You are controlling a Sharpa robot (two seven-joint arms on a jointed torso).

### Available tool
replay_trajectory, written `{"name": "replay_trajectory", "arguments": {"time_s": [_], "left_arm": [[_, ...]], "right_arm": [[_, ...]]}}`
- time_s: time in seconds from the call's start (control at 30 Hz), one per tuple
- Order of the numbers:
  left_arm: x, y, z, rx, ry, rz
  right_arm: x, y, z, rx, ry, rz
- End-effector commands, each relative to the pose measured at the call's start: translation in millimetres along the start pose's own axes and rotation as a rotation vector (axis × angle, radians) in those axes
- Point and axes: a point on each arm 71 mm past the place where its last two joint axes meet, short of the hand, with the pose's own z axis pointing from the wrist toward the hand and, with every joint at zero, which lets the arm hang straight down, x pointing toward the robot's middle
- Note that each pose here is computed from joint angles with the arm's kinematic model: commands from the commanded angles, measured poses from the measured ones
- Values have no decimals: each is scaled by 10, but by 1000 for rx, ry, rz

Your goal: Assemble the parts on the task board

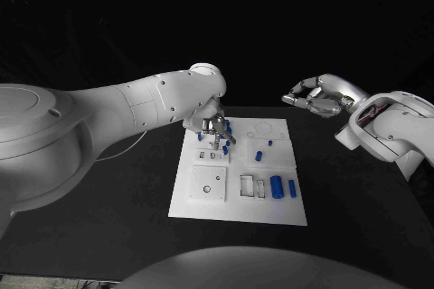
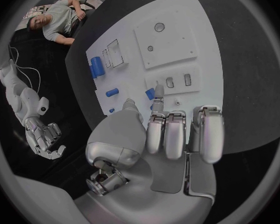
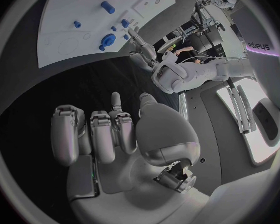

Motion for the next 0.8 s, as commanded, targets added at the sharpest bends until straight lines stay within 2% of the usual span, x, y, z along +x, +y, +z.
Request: {"name": "replay_trajectory", "arguments": {"time_s": [0.03,0.4,0.8], "left_arm": [[-12,-13,32,-17,-34,-38],[-5,-21,119,-15,-44,-89],[24,-35,181,-31,-41,-84]], "right_arm": [[21,5,1,3,24,2],[13,-2,-11,2,17,-2],[22,-8,-18,4,22,-2]]}}
